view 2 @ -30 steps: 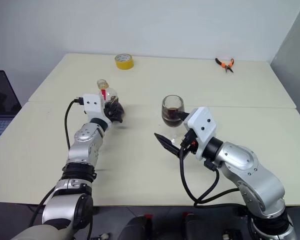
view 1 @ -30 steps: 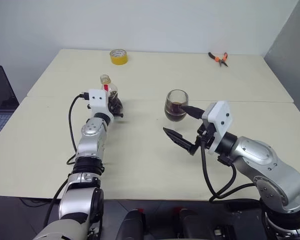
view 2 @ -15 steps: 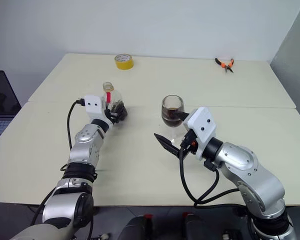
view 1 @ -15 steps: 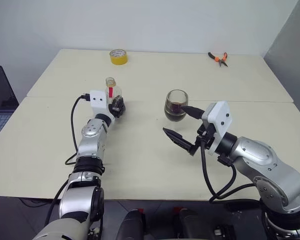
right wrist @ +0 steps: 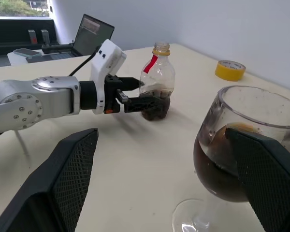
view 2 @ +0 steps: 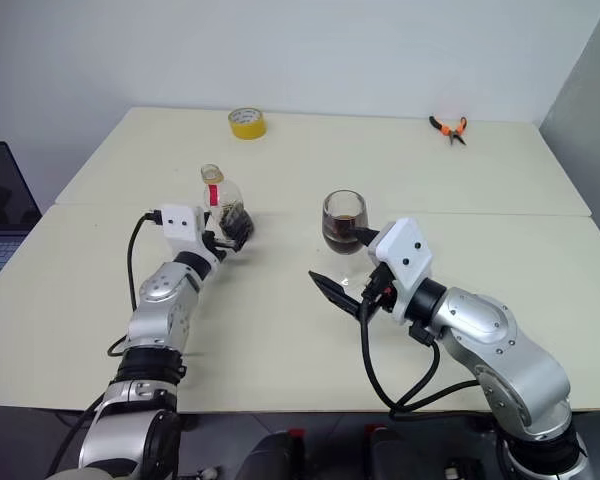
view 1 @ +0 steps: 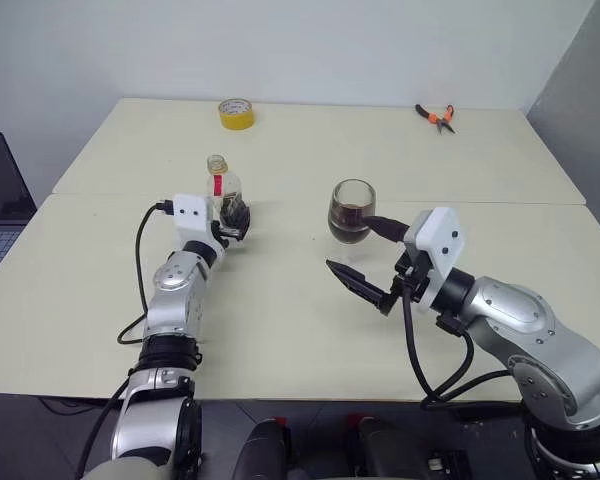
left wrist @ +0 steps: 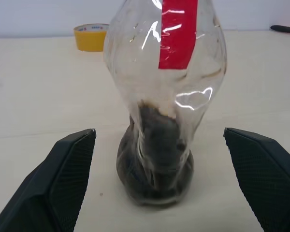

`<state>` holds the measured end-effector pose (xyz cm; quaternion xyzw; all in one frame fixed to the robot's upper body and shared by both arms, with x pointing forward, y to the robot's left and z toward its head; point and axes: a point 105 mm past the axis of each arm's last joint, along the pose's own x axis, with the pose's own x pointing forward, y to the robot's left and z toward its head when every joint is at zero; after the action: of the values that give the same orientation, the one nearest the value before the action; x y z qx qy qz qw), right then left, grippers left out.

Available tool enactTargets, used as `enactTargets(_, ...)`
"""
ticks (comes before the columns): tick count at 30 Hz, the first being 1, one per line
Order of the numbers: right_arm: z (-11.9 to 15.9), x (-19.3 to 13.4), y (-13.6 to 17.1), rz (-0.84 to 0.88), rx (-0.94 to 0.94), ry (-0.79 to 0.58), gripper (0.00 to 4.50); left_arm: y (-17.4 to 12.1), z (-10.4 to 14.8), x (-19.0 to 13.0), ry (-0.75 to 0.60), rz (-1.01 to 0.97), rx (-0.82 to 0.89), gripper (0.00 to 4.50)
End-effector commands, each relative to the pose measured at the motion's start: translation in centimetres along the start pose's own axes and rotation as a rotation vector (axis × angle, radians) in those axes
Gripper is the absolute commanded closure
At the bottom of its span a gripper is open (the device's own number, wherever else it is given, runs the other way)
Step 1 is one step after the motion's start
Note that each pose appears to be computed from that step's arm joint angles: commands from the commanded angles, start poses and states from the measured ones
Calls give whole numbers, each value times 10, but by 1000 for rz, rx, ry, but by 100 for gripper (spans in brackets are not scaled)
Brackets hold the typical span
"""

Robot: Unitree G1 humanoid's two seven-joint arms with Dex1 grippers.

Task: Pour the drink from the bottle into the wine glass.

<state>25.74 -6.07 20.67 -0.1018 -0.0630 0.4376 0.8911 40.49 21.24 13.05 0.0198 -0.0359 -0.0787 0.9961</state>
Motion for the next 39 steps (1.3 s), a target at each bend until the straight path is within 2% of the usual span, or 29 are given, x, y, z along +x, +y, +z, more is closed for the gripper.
enactTargets(1, 13, -8, 4, 5, -51, -59, 0, 3, 19, -9, -55, 0, 16, 1)
enactTargets(3, 8, -13, 4, -6, -45, -62, 0, 6, 18, -18, -49, 25, 33, 1)
enactTargets(6, -15, -28, -6, -102, -61, -45, 0, 13, 16, -35, -40, 117, 85, 1)
enactTargets(11, -46, -43, -9, -137, -25, -6, 0, 11, 12, -45, -30, 147, 141, 1)
enactTargets(14, -70, -55, -16, -262, 37, -14, 0, 6, 3, -53, -9, 134, 144, 1)
enactTargets(18, -90, -69, -44, -538, 56, -66, 0, -4, 0, -62, -38, 106, 139, 1)
enactTargets(26, -107, -75, -55, -729, 107, -102, 0, -17, -9, -74, -40, 88, 119, 1)
enactTargets(39, -114, -70, -62, -773, 118, -112, 0, -32, -15, -80, -54, 86, 106, 1)
